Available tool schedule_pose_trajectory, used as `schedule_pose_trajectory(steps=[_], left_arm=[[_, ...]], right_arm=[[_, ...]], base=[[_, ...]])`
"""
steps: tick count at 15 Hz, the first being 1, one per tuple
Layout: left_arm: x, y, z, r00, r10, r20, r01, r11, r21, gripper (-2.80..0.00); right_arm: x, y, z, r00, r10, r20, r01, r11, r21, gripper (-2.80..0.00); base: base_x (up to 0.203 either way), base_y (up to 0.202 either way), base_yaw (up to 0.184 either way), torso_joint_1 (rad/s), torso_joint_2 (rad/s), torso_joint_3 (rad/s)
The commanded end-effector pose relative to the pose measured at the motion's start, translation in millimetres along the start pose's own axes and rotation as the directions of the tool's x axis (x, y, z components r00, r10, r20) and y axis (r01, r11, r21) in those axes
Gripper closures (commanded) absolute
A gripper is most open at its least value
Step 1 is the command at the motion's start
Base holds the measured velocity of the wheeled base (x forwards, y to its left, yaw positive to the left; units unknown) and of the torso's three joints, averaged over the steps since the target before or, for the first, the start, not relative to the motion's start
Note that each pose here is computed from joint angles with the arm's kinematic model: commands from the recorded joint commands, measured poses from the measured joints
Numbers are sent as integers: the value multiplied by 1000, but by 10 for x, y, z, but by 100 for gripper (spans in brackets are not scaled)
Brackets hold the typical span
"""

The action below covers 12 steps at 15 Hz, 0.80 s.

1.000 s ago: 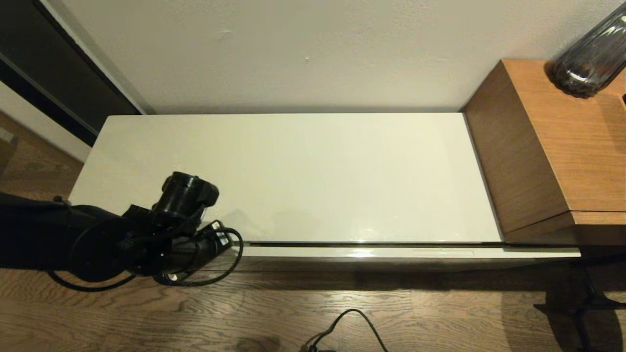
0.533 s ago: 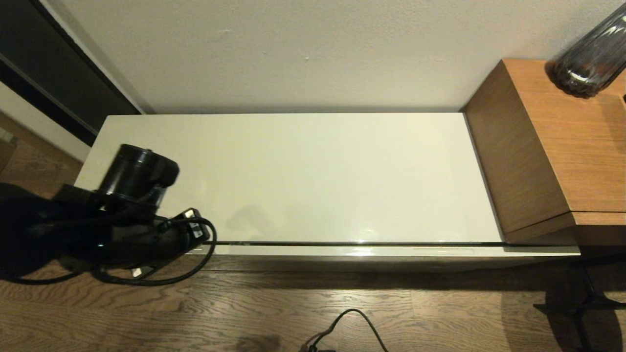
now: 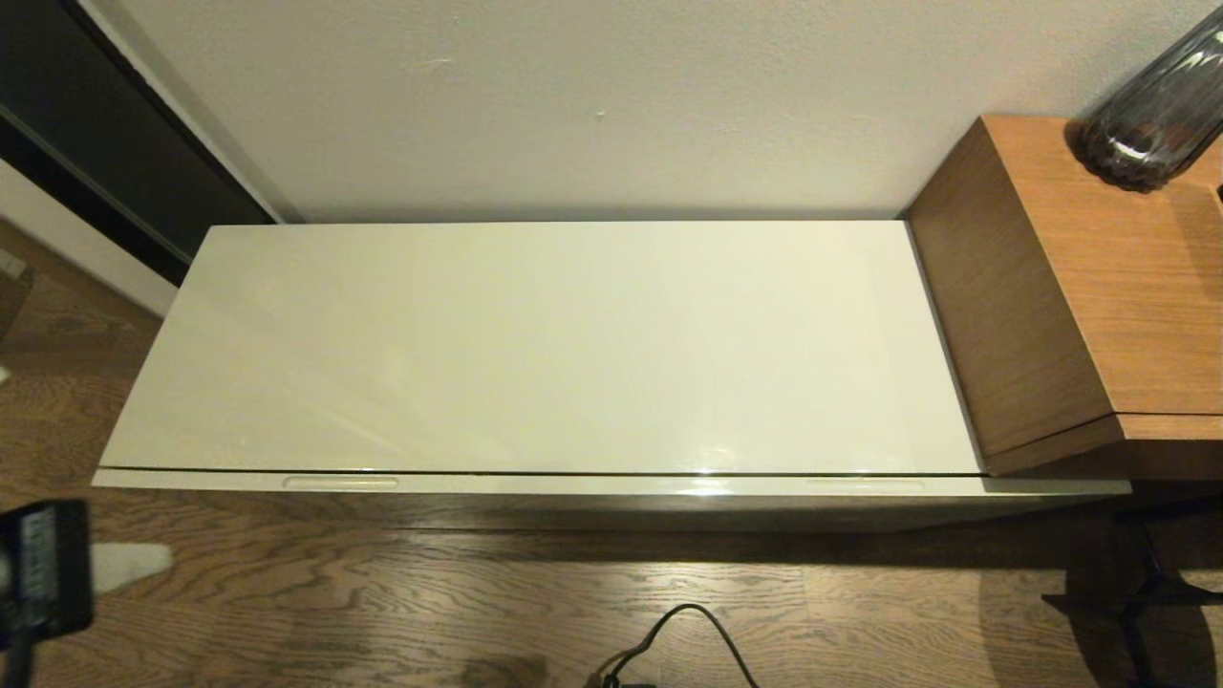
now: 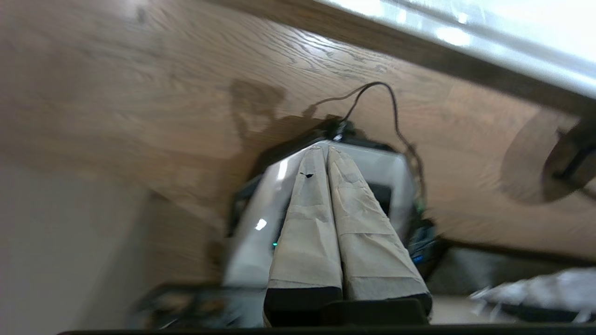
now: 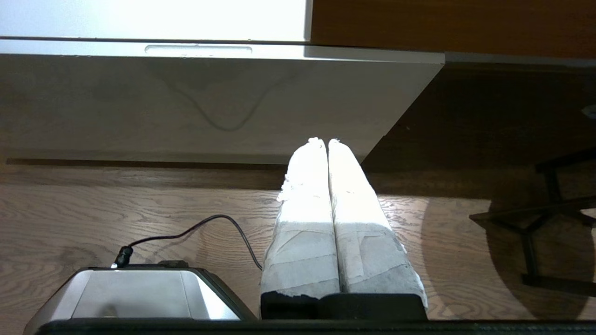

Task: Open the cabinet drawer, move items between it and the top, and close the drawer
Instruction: Close the drawer, then open the drawer

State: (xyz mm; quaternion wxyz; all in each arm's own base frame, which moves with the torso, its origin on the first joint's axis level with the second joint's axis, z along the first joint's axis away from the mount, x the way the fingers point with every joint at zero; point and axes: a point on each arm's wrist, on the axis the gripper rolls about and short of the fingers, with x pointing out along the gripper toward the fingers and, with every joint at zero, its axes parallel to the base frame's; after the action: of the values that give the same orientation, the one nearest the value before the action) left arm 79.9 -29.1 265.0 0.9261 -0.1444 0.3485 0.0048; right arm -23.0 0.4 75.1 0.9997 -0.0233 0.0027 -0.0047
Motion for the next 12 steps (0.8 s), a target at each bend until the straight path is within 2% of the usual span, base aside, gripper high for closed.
schedule_pose_trajectory(steps=[1, 2, 3, 5, 6, 8, 9, 11, 12], left_arm=[[-616, 347, -310, 993, -48, 110, 45, 999, 30, 0], [-839, 492, -487, 991, -21, 132, 16, 999, 37, 0], [-1066, 613, -738, 985, 40, 169, -44, 999, 19, 0], [-1272, 655, -1241, 970, 117, 212, -128, 991, 43, 0], [-1260, 655, -1448, 970, 124, 209, -140, 988, 66, 0], [-1035, 730, -1708, 981, 112, 160, -130, 986, 109, 0], [-895, 762, -1792, 981, 105, 161, -127, 984, 127, 0], [-634, 825, -1954, 970, 94, 223, -134, 976, 170, 0], [-484, 870, -2061, 962, 102, 253, -159, 964, 216, 0]], right_arm=[[1, 0, -1, 1000, 0, -2, 0, 1000, -1, 0], [2, 0, -2, 1000, 0, -1, 0, 1000, -1, 0], [2, 0, -2, 1000, 0, -1, 0, 1000, -1, 0], [1, 0, 0, 1000, 0, -1, 0, 1000, -1, 0], [1, 0, 0, 1000, -1, -1, 1, 1000, -1, 0], [2, 0, -4, 1000, -1, -3, 1, 1000, -1, 0], [2, 0, -1, 1000, 0, -1, 0, 1000, -1, 0], [1, 0, 0, 1000, 0, -1, 0, 1000, -1, 0], [2, 0, -4, 1000, 0, -3, 0, 1000, -1, 0]], base=[[0, 0, 0, 0, 0, 0], [0, 0, 0, 0, 0, 0], [0, 0, 0, 0, 0, 0], [0, 0, 0, 0, 0, 0], [0, 0, 0, 0, 0, 0], [0, 0, 0, 0, 0, 0], [0, 0, 0, 0, 0, 0], [0, 0, 0, 0, 0, 0], [0, 0, 0, 0, 0, 0]])
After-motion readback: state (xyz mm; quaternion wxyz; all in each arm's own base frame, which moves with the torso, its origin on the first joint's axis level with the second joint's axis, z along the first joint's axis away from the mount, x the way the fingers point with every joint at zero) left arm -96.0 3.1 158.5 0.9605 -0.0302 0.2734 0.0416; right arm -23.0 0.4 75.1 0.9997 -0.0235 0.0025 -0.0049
